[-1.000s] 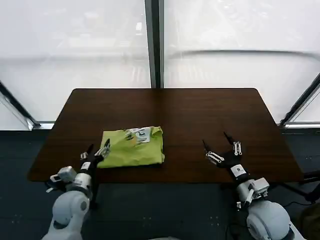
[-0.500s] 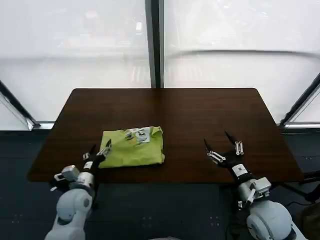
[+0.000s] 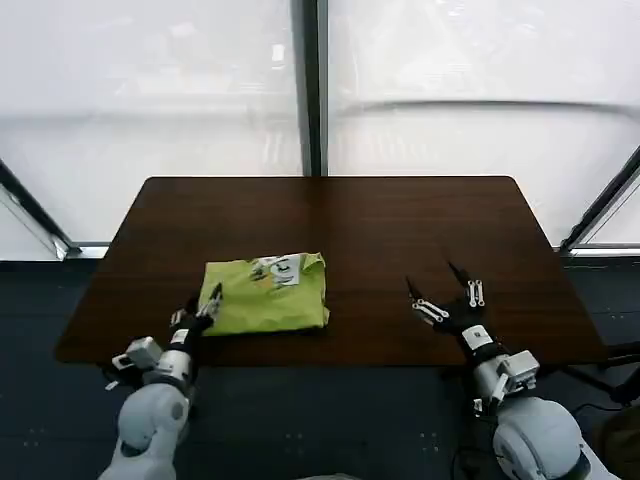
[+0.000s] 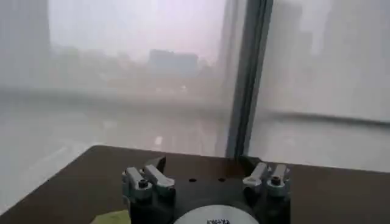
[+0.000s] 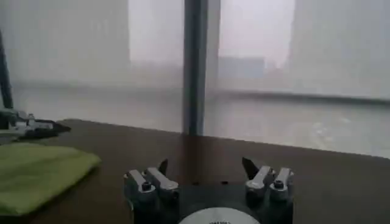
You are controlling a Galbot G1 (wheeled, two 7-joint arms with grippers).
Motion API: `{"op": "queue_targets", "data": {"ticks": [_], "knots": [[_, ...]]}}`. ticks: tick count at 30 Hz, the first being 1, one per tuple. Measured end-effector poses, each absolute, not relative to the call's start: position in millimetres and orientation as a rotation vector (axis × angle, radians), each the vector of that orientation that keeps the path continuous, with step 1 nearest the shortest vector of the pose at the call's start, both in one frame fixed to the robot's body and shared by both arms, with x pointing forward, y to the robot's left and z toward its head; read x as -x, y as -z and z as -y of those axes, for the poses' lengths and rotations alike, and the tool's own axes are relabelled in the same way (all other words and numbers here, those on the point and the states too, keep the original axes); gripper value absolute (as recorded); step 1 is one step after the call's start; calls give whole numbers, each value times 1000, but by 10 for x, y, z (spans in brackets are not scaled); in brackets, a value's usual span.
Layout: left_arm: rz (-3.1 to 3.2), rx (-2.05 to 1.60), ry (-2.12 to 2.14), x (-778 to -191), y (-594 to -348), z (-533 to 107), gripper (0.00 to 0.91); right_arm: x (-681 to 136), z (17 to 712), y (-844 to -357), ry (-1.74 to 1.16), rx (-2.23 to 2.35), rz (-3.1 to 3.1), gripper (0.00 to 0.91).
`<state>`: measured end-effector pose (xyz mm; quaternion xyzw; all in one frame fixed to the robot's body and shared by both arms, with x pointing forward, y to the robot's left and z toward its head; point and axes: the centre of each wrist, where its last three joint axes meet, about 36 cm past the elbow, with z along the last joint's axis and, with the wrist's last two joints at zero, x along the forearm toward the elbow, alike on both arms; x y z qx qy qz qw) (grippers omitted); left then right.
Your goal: Fold and organize the clothes.
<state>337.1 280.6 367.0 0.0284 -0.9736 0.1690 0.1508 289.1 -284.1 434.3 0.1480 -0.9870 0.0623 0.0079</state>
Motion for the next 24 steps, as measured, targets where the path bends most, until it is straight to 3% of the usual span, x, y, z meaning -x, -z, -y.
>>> {"op": "queue_targets", "data": {"ticks": [16, 18, 20, 21, 22, 24], "knots": [[2772, -120, -534, -3316, -3558, -2823, 878, -2929, 2821, -4366, -198, -469, 3078, 878], [2772, -124, -540, -3301, -3547, -2822, 663, -2930, 2820, -4366, -198, -469, 3078, 878], [2771, -125, -548, -3292, -3544, -2825, 166, -2931, 2812, -4364, -196, -472, 3077, 878], [2772, -125, -555, -3290, -3548, -2823, 137, -2932, 2808, -4364, -196, -472, 3077, 878], [2772, -124, -562, -3290, -3551, -2820, 29, -2931, 2803, -4363, -195, -473, 3077, 878], [2771, -122, -578, -3294, -3566, -2814, 0, -2931, 2800, -4361, -196, -472, 3076, 878]]}}
